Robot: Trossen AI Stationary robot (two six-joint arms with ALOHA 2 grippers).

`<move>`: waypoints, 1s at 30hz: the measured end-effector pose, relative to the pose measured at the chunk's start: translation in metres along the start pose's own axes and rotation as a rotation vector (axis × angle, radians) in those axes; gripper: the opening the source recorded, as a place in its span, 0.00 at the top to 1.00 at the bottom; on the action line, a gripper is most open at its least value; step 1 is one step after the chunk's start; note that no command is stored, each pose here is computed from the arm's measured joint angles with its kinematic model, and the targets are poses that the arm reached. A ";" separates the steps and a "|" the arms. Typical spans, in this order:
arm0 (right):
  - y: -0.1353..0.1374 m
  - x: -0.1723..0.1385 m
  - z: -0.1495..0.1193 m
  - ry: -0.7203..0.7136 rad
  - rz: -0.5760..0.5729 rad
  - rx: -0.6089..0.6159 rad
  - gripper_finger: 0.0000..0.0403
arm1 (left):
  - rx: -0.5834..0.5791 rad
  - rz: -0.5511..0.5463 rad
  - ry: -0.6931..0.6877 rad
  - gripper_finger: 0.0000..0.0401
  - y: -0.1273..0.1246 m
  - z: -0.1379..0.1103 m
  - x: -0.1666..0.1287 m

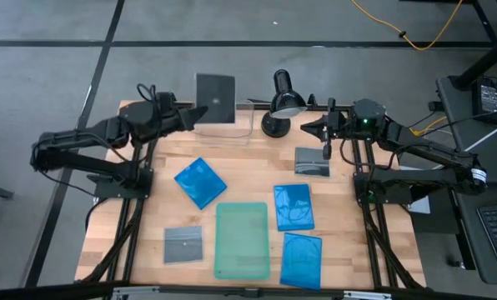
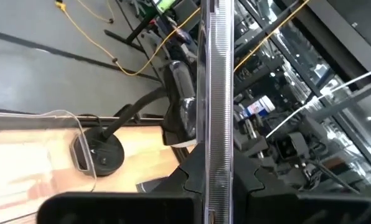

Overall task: Pick & place jewel cases by type
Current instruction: Put the middle black CD case into the transparent bin

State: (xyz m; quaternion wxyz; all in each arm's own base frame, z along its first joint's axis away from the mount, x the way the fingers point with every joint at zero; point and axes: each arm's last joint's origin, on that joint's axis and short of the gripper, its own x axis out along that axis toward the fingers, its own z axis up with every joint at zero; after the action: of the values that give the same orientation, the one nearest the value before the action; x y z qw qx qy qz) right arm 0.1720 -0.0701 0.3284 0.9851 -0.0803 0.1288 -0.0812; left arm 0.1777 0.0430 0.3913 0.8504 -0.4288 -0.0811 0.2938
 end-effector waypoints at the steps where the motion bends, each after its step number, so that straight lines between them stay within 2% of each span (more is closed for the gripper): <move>1: 0.000 0.000 0.000 0.000 0.001 0.000 0.93 | 0.001 0.005 -0.001 0.96 0.002 0.002 0.002; 12: 0.001 0.000 -0.003 0.026 0.017 0.007 0.93 | 0.065 0.082 0.118 0.96 0.029 0.006 0.046; 20: 0.002 0.000 -0.005 0.053 0.026 0.016 0.93 | 0.135 0.209 0.195 0.96 0.056 0.008 0.071; 30: 0.002 0.000 -0.006 0.061 0.028 0.016 0.93 | 0.143 0.341 0.261 0.96 0.086 0.011 0.091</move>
State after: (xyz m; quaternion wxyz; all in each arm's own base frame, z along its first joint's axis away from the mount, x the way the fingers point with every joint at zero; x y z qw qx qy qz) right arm 0.1703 -0.0689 0.3222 0.9823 -0.0683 0.1593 -0.0709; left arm 0.2104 0.1420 0.3214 0.8201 -0.4092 0.1243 0.3803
